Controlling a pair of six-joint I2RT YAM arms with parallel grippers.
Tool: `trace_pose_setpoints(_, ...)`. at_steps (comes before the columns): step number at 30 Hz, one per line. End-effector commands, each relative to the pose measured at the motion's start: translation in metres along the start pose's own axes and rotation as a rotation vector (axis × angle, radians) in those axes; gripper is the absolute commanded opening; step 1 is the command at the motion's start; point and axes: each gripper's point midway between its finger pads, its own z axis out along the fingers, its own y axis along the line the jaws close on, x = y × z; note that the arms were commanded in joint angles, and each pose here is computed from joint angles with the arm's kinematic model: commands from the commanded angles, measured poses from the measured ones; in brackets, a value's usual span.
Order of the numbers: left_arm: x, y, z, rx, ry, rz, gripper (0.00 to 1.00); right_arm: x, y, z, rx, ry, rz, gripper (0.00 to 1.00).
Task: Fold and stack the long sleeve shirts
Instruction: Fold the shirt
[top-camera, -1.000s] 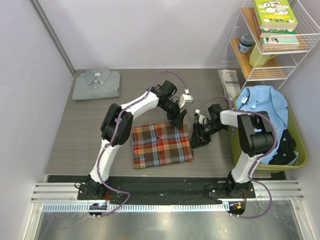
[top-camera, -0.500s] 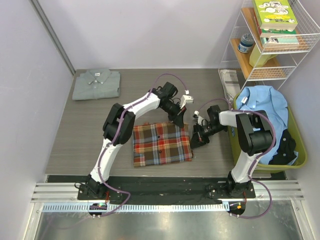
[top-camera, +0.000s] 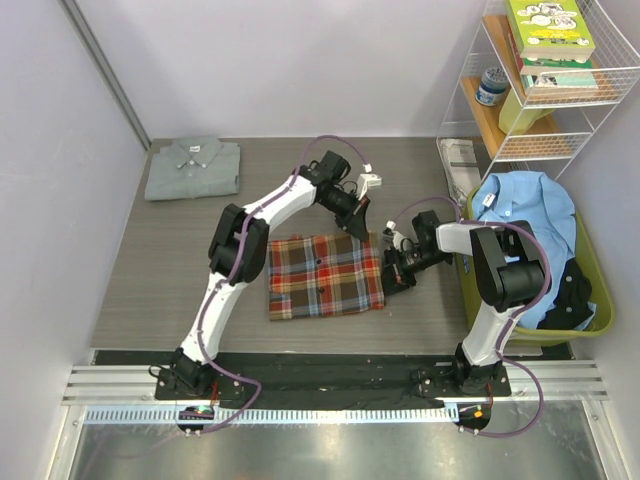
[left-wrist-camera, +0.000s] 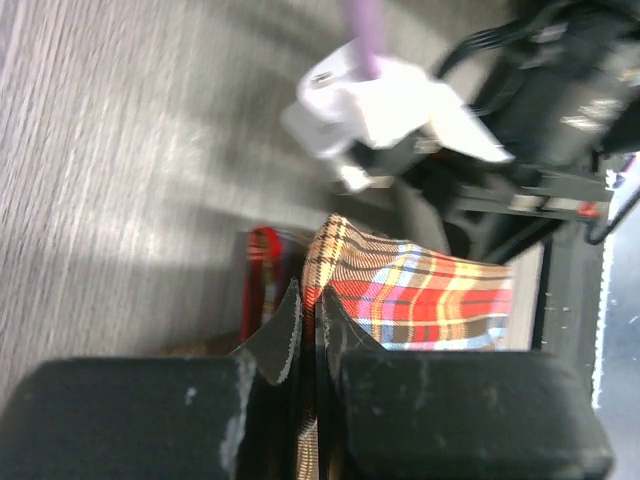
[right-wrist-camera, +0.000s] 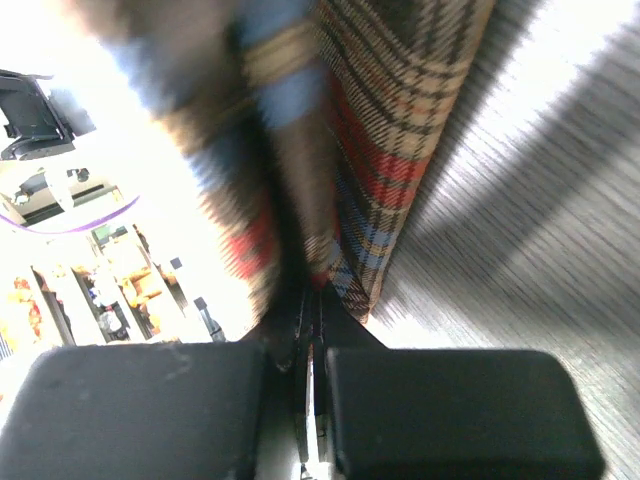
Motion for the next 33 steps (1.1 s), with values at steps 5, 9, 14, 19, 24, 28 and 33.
trace_pose_setpoints(5, 0.006, 0.046, -0.016, -0.128, 0.022, 0.000, 0.23, 0.005, 0.001, 0.000, 0.025, 0.039, 0.027, 0.12)
trace_pose_setpoints(9, -0.022, 0.032, -0.064, -0.158, -0.062, -0.003, 0.50, -0.010, 0.012, -0.015, 0.068, -0.011, -0.034, 0.31)
trace_pose_setpoints(14, -0.005, -0.015, -0.137, -0.224, -0.046, -0.024, 0.59, -0.021, 0.031, -0.049, 0.177, -0.017, -0.149, 0.41)
trace_pose_setpoints(19, 0.058, -0.010, -0.176, -0.318, 0.022, -0.127, 0.58, -0.054, 0.033, -0.085, 0.361, -0.091, -0.297, 0.41)
trace_pose_setpoints(24, 0.105, 0.011, -0.166, -0.350, 0.115, -0.181, 0.49, -0.088, 0.076, -0.066, 0.266, -0.147, -0.364, 0.38)
trace_pose_setpoints(28, 0.136, 0.032, -0.157, -0.375, 0.197, -0.248, 0.43, -0.106, 0.077, -0.027, 0.252, -0.129, -0.384, 0.37)
trace_pose_setpoints(33, 0.180, 0.021, -0.154, -0.362, 0.286, -0.293, 0.28, -0.149, 0.042, -0.007, 0.366, -0.140, -0.400, 0.34)
